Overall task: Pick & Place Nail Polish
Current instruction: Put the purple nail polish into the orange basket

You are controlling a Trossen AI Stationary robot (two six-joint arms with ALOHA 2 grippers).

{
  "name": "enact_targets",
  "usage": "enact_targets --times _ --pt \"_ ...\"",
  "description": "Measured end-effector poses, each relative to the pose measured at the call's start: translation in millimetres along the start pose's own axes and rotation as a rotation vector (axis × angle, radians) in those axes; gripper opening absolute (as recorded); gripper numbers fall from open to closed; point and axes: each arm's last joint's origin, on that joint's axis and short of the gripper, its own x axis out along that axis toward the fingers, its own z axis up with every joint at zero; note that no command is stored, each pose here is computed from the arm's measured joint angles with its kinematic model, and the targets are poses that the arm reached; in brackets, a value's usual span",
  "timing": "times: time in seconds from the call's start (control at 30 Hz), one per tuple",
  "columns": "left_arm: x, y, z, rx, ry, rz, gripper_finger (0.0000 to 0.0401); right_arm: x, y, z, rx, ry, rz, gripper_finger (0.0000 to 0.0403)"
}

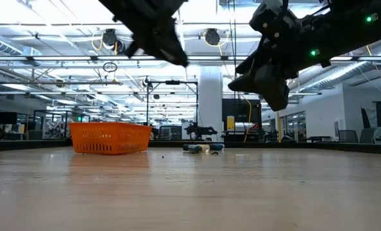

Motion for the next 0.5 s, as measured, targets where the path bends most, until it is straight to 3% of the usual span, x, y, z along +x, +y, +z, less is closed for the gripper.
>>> enact_targets --times 0.17,0.4,0.5 --pt "-11.6 16.2 -28.2 -0.055 0.017 0.113 0.0051 -0.2 -0.1 -1.8 0.032 0.007 -0.012 0.0214" --pt "-13.6 62.0 -96.6 -0.281 0.081 0.262 0.0051 -0.1 0.1 -1.9 0.058 0.0 0.0 0.0197" --pt "-12.7 71.2 -115.2 -0.362 0.085 0.282 0.0051 2.2 -0.1 -2.3 0.088 -0.006 0.025 0.0192"
